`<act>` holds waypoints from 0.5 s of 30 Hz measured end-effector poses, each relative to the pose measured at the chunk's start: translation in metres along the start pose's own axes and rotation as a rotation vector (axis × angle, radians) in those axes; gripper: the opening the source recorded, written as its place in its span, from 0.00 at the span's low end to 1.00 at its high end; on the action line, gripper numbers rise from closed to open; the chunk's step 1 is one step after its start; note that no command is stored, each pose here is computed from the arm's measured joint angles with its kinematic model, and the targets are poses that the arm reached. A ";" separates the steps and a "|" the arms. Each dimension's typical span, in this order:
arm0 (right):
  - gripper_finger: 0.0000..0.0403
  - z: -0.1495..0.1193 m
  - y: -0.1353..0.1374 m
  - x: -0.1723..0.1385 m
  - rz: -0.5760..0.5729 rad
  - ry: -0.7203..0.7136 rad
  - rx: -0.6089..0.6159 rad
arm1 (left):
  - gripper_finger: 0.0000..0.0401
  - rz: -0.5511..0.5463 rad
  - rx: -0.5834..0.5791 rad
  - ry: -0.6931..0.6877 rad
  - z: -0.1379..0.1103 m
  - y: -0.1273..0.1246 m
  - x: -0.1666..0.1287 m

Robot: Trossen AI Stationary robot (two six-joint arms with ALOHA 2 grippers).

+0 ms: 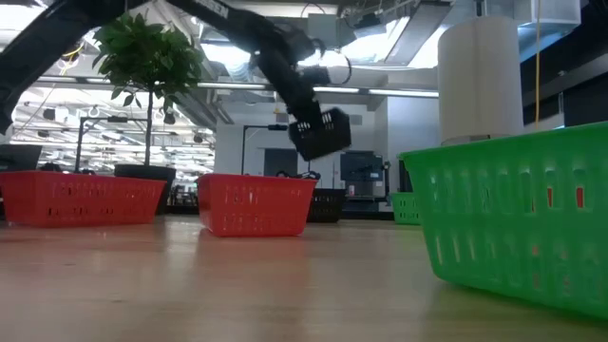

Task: Stack baskets by color
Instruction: Stack the bottom black bin on the top black bins

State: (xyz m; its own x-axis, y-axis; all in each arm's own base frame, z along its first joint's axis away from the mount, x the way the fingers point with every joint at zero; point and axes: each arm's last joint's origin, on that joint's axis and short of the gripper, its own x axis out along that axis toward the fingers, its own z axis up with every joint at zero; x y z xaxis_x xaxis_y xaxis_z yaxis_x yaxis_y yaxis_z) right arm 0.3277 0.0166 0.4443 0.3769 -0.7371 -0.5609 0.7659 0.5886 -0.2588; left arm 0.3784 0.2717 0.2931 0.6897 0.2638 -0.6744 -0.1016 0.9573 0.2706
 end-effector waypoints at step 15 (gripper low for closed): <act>0.13 0.000 0.000 0.000 0.000 0.000 0.000 | 0.00 0.090 -0.006 0.143 -0.021 0.001 0.037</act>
State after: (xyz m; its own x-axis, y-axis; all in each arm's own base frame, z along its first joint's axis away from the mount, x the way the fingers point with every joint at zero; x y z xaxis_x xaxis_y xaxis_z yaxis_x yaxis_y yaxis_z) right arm 0.3277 0.0167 0.4443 0.3773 -0.7369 -0.5609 0.7656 0.5890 -0.2588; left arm 0.3886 0.2846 0.2543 0.5684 0.3619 -0.7389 -0.1629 0.9298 0.3301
